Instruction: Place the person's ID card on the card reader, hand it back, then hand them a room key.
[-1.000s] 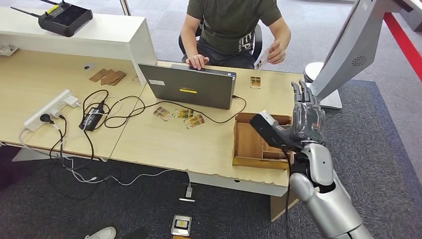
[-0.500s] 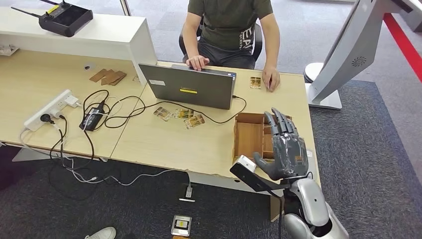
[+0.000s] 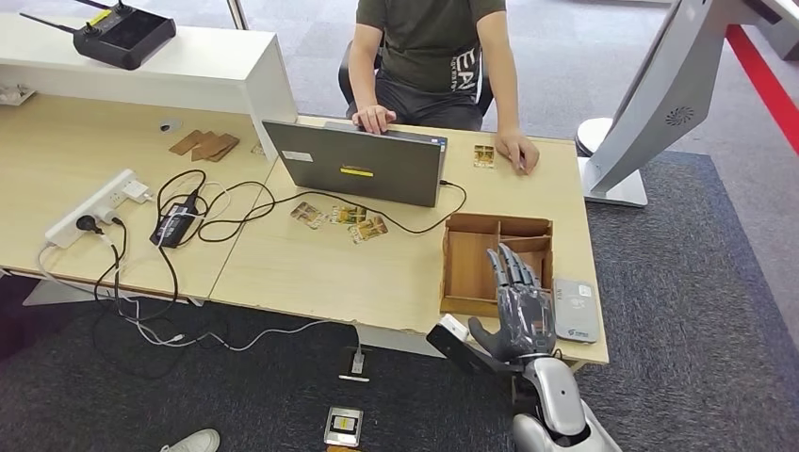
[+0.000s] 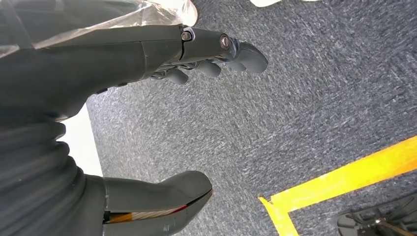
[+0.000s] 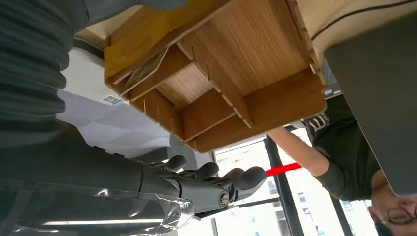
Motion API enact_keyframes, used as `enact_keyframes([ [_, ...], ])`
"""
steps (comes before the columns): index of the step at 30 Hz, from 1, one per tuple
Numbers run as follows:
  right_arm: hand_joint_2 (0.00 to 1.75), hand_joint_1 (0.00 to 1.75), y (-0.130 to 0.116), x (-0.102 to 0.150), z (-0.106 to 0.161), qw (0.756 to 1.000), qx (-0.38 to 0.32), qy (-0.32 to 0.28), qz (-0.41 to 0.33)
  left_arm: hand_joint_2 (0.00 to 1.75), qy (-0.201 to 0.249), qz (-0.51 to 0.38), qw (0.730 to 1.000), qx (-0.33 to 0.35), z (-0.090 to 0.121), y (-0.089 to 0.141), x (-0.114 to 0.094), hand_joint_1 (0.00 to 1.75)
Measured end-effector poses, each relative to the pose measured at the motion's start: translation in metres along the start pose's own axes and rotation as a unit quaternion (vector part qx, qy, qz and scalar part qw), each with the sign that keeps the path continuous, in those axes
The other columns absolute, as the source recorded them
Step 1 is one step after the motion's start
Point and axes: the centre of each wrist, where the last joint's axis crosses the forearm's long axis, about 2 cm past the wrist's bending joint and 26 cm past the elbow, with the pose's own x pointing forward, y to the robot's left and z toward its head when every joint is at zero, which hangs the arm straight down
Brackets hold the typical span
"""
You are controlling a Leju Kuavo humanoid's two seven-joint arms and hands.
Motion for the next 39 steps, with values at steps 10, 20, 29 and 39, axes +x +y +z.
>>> enact_keyframes([
  [10, 1.75, 0.0, 0.02, -0.019, -0.009, 0.998, 0.023, 0.024, 0.047, 1.75, 0.004, 0.006, 1.0, 0.003, 0.0, 0.009, 0.004, 0.0],
  [20, 1.75, 0.0, 0.022, -0.031, -0.018, 0.996, 0.031, 0.043, 0.078, 1.75, 0.007, 0.01, 1.0, 0.004, 0.001, 0.016, 0.001, 0.0],
  [29, 1.75, 0.0, 0.025, -0.033, -0.019, 0.995, 0.038, 0.047, 0.085, 1.75, 0.008, 0.015, 1.0, 0.008, 0.001, 0.016, -0.002, 0.0],
  [39, 1.75, 0.0, 0.026, -0.036, -0.022, 0.994, 0.045, 0.054, 0.085, 1.75, 0.005, 0.019, 1.0, 0.011, 0.001, 0.016, -0.002, 0.0],
])
